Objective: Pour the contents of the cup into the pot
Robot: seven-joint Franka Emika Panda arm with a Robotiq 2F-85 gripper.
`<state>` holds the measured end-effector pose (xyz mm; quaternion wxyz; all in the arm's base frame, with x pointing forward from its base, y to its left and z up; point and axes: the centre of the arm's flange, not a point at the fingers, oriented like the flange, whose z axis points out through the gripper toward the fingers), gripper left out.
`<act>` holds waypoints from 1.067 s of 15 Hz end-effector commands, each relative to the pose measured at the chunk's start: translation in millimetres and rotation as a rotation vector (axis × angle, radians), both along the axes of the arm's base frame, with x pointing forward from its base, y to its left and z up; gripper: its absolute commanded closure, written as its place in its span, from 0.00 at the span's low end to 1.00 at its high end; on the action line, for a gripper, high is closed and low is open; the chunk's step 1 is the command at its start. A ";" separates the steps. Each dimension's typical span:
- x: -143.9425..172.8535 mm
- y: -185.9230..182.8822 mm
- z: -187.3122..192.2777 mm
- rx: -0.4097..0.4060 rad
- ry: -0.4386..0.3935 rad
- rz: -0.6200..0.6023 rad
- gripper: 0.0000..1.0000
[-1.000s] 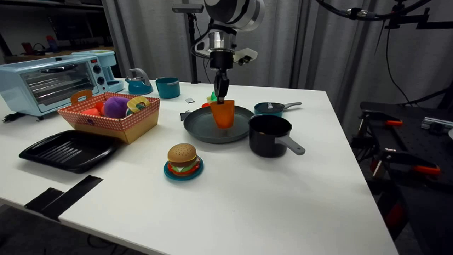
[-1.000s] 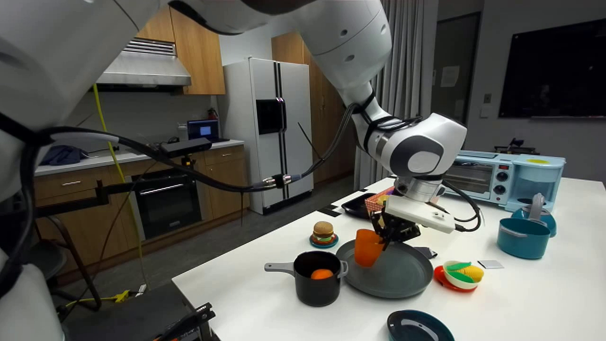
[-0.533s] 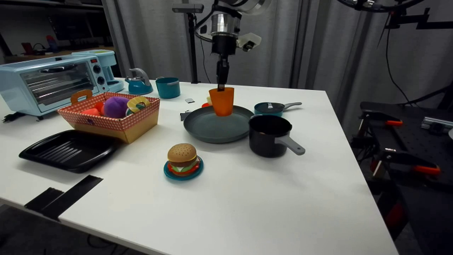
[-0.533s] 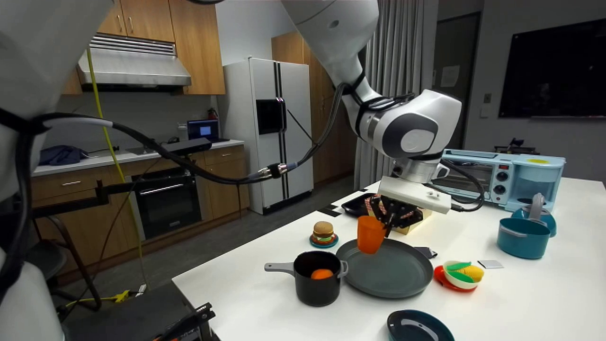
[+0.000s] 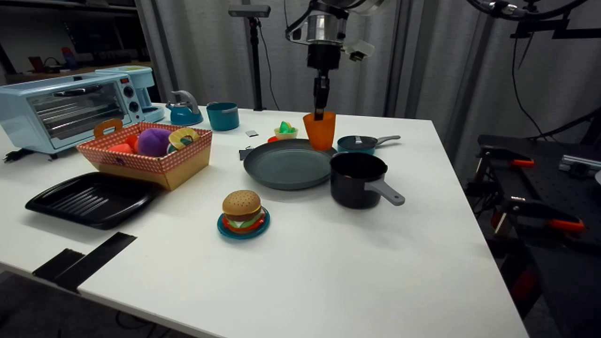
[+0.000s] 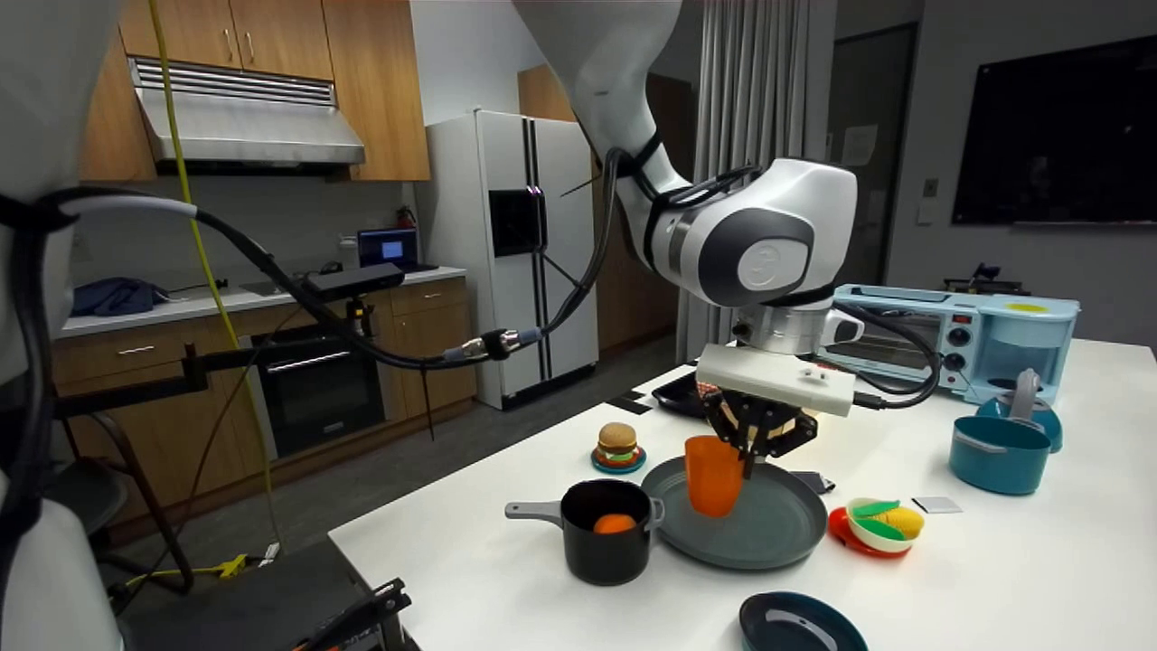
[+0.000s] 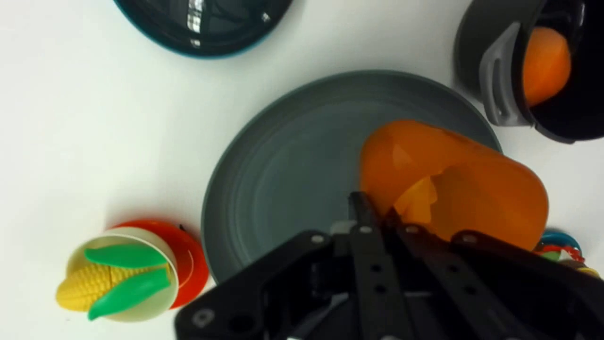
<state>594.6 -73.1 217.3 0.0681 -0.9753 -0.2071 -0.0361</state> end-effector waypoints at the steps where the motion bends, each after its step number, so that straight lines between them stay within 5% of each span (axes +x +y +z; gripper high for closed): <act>1: -48.3 -1.9 17.7 -0.071 -0.010 -0.053 0.99; 11: -103.9 9.4 65.7 -0.128 -0.062 -0.081 0.99; 16: -116.1 24.3 59.4 -0.219 -0.018 -0.062 0.99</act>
